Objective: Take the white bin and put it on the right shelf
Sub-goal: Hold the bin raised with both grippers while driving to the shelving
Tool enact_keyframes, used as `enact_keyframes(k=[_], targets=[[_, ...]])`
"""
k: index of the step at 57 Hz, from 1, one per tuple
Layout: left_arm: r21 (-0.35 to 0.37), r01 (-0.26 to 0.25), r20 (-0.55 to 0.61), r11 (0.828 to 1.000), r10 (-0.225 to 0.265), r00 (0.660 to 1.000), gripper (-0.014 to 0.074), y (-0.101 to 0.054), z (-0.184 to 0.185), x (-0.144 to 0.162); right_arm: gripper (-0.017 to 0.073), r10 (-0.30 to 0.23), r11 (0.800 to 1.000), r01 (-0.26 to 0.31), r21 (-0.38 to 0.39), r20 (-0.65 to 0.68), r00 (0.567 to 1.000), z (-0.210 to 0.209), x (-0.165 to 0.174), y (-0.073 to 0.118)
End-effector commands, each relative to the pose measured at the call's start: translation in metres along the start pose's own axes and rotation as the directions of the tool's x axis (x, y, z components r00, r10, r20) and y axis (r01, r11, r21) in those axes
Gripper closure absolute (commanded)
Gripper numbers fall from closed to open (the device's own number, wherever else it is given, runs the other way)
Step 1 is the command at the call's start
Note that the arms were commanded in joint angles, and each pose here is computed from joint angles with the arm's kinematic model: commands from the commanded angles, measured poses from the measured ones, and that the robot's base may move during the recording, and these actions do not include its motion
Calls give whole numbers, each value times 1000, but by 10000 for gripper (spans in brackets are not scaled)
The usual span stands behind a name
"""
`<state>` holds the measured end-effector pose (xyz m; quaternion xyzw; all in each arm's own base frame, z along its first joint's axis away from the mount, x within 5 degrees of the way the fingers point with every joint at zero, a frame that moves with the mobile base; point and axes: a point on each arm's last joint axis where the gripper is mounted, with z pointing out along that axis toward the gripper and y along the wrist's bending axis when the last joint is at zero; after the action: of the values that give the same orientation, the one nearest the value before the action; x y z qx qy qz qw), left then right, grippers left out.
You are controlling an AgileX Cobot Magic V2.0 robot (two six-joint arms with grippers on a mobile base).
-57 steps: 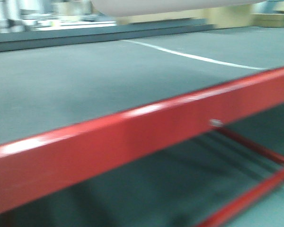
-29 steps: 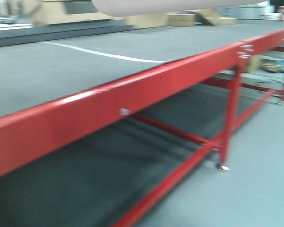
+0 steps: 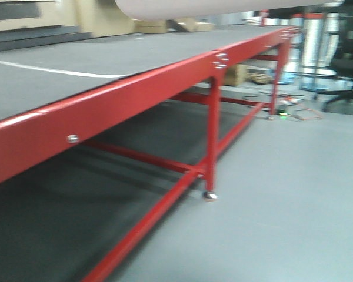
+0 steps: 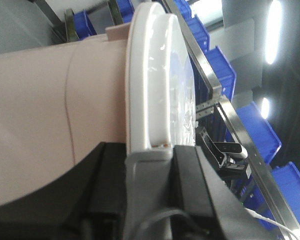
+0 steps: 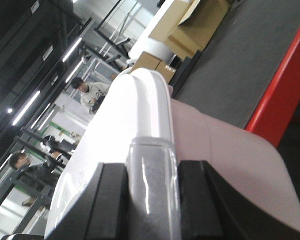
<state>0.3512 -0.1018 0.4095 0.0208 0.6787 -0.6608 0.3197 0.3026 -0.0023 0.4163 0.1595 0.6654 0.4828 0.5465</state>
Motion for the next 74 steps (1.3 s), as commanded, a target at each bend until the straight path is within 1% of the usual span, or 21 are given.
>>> enact_keyframes(k=[1, 74], targets=[[255, -50, -148, 966, 90, 985, 720, -58, -2, 21, 498, -7, 984, 1, -176, -35, 999, -8, 3, 39], [255, -50, -148, 966, 90, 985, 720, -58, -2, 21, 498, -7, 984, 1, -176, -35, 999, -8, 3, 39]])
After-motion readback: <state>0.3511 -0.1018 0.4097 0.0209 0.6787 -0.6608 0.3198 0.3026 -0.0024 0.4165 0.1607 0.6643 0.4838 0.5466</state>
